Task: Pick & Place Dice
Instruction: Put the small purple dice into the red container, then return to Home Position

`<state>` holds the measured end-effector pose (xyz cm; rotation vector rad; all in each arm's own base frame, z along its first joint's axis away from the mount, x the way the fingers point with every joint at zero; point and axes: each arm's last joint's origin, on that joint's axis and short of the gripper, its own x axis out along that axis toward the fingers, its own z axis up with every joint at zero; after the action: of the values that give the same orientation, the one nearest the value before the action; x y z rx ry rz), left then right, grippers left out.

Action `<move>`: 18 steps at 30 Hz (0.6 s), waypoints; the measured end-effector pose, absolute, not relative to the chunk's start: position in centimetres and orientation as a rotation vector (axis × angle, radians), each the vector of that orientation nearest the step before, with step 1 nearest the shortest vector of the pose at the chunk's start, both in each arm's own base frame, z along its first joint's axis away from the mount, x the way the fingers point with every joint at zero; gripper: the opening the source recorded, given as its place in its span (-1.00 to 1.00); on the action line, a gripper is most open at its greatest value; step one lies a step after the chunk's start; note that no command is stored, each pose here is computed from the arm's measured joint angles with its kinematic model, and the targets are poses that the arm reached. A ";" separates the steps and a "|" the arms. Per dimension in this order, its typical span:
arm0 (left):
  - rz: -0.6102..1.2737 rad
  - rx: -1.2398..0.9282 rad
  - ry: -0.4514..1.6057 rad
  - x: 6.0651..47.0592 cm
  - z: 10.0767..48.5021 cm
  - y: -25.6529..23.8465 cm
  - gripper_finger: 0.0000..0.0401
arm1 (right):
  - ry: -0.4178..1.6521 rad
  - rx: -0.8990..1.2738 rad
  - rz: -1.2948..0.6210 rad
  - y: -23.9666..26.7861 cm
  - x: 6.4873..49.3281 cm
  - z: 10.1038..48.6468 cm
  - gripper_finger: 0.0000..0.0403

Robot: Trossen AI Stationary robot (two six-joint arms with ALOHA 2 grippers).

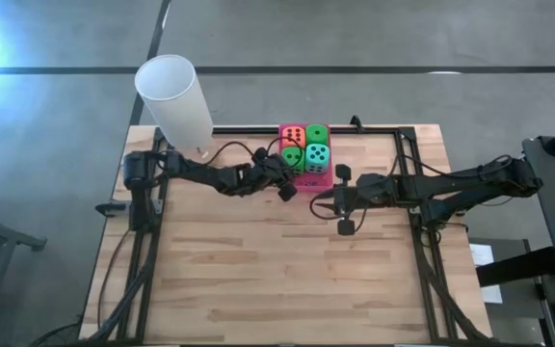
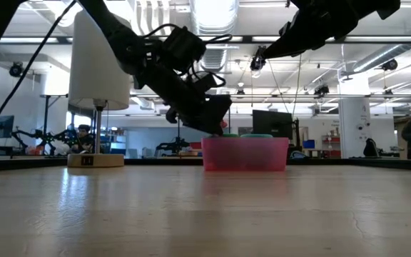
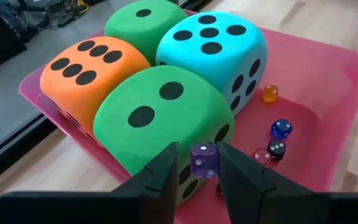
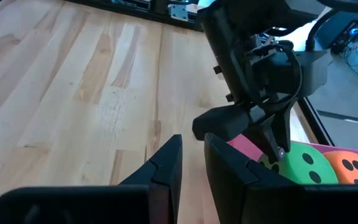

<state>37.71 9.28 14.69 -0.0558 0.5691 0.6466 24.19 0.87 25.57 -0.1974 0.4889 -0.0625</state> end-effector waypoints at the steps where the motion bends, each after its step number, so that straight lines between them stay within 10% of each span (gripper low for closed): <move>1: 0.647 -0.056 0.568 37.7 14.7 9.3 -0.45 | 0.488 -0.197 -0.063 0.9 24.2 25.6 -0.69; 18: 0.645 -0.063 0.602 38.2 17.0 9.3 -0.46 | 0.491 -0.197 -0.062 0.9 24.2 25.5 -0.69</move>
<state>38.22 9.28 17.04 -0.0629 0.6016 0.6446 24.19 0.87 25.55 -0.1969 0.4907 -0.0621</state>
